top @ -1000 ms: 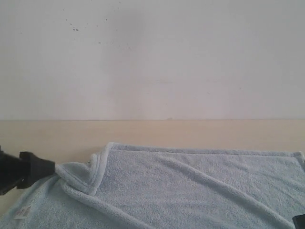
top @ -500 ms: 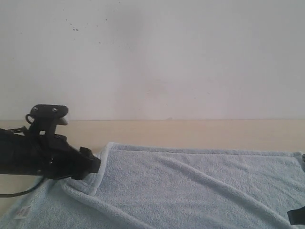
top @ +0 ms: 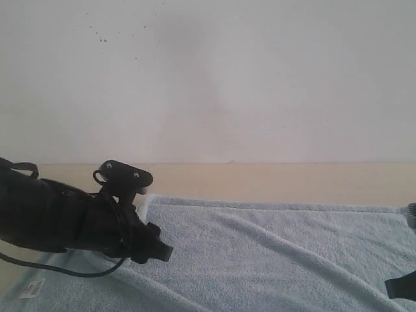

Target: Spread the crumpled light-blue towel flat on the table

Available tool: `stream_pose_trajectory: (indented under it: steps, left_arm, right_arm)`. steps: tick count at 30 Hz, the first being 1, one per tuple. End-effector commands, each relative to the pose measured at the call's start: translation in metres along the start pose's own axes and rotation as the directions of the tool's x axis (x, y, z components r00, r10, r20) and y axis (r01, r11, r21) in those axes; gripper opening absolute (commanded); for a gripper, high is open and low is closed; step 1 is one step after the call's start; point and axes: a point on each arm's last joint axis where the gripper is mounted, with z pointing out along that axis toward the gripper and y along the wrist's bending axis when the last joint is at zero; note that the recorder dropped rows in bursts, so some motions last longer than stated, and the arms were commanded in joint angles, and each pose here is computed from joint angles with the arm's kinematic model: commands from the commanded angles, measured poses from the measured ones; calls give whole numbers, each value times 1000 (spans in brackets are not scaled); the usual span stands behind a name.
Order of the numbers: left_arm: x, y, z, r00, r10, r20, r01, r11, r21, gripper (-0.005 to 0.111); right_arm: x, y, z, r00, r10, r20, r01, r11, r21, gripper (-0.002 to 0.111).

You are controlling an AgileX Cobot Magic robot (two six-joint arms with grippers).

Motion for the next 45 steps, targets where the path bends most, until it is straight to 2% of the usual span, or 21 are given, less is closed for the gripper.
stream_pose_trajectory:
  steps: [1, 3, 6, 12, 13, 18, 22, 24, 29, 31, 41, 43, 45]
  left_arm:
    - [7, -3, 9, 999, 30, -34, -32, 997, -66, 59]
    - [9, 0, 11, 998, 31, -48, -36, 994, -101, 55]
    - [13, 5, 15, 997, 38, -69, -49, 985, -163, 41]
    - [12, 7, 16, 995, 81, -65, -91, 980, -177, 7]
    - [11, 7, 14, 995, 80, -60, -89, 980, -178, 4]
    - [2, 6, 4, 997, 79, -21, -81, 984, -160, 4]
    - [-2, 0, 0, 997, 76, 7, -75, 994, -78, 6]
    - [-3, -2, -1, 997, 78, 9, -77, 995, -63, 14]
    - [-1, -3, 1, 997, 79, 3, -79, 995, -61, 45]
    - [-1, -3, 2, 997, 79, 1, -79, 995, -63, 50]
    - [18, -5, 24, 992, 102, -75, -106, 992, -63, 49]
    - [17, -6, 30, 991, 109, -78, -114, 991, -64, 46]
    - [16, -6, 34, 991, 109, -79, -115, 990, -76, 36]
  right_arm:
    - [-2, 0, -2, 1000, 6, 22, -5, 1000, -9, 0]
    - [-3, 1, -2, 1000, 6, 29, -5, 1000, -15, 0]
    - [-3, 1, -2, 1000, 6, 29, -5, 1000, -15, 0]
    - [-3, 1, -2, 999, 12, 32, -11, 1000, -18, 0]
    - [-3, 1, -2, 999, 12, 32, -11, 1000, -18, 0]
    - [-4, 2, -2, 999, 16, 44, -15, 999, -29, 0]
    - [-4, 2, -2, 998, 35, 43, -33, 999, -34, 0]
    - [-4, 3, -2, 999, 33, 43, -32, 999, -35, 0]
    - [-5, 3, -2, 998, 34, 55, -32, 999, -44, 0]
    - [-5, 4, -2, 998, 34, 58, -32, 998, -46, 0]
    - [-5, 4, -2, 998, 34, 58, -32, 998, -46, 0]
    - [-5, 4, -2, 998, 38, 57, -36, 998, -47, 0]
    - [-5, 4, -2, 998, 38, 57, -36, 998, -47, 0]
